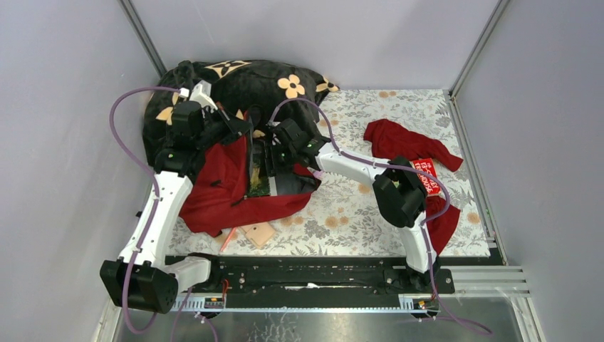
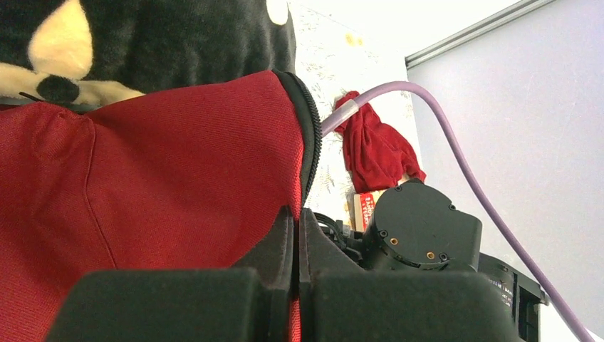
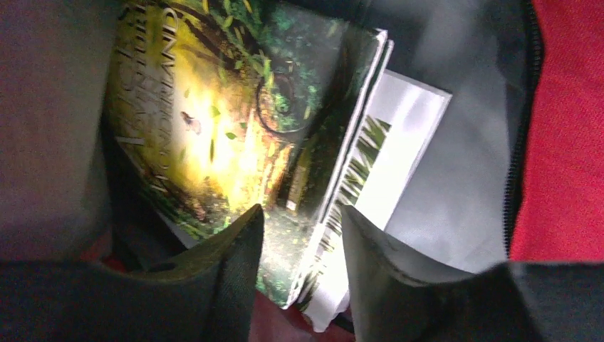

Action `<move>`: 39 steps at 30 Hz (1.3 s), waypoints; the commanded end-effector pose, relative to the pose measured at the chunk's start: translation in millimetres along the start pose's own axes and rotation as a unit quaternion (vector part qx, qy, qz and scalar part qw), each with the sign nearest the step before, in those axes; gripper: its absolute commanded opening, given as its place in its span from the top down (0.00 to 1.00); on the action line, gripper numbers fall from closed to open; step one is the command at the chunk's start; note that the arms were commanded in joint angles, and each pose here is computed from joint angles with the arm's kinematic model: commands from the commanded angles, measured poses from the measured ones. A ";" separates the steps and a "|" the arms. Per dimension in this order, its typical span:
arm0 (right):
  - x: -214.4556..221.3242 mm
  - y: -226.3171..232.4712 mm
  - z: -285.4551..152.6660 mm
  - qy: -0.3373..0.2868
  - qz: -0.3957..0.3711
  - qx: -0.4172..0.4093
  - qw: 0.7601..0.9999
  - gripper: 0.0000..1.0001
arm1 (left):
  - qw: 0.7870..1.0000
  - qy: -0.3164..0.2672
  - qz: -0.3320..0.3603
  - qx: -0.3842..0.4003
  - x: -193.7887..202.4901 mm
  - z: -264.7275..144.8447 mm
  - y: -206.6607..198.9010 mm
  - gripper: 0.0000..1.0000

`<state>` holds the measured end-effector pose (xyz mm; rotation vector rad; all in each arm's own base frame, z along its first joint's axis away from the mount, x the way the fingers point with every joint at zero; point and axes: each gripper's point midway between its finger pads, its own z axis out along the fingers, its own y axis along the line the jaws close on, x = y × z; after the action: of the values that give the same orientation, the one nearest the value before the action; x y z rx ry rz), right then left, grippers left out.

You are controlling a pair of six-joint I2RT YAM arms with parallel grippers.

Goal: Pack the student bag
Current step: Place the book in the student bag.

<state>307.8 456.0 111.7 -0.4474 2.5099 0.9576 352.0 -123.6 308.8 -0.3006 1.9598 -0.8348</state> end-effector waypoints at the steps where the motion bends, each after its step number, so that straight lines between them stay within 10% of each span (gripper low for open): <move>1: -18.5 29.3 -9.1 -0.024 0.001 -0.063 0.998 0.60 | 0.998 -0.035 0.013 0.048 -19.0 -1.8 -20.1 1.00; 7: -26.9 81.0 -12.5 -0.020 -0.001 -0.160 0.987 0.81 | 0.998 -0.009 0.007 0.062 -6.6 3.8 -19.5 1.00; 16: -63.0 -14.4 -86.7 -0.120 0.013 0.027 0.992 0.02 | 0.999 0.016 0.007 0.045 13.3 11.9 -0.9 1.00; 20: -68.6 -100.9 -178.3 -0.225 0.065 0.164 0.958 0.00 | 0.997 0.046 0.016 0.051 32.0 19.1 6.0 1.00; 24: -18.7 -209.7 -274.1 -0.299 0.159 0.352 0.873 0.00 | 0.994 0.078 0.067 0.031 62.7 29.5 8.0 1.00; 26: 13.5 -248.7 -314.4 -0.322 0.212 0.407 0.828 0.00 | 0.990 0.098 0.105 0.006 83.5 36.2 8.3 0.80; 29: 52.0 -281.3 -342.0 -0.331 0.267 0.417 0.803 0.00 | 0.980 0.129 0.149 -0.019 110.7 44.9 5.9 0.05; 39: 105.6 -315.4 -327.0 -0.312 0.409 0.375 0.772 0.00 | 0.962 0.112 0.247 -0.021 112.6 51.1 -52.3 0.01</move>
<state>264.5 -14.7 110.1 1.0001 2.1756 0.0486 323.4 -235.3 212.2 0.1977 2.2608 -0.6621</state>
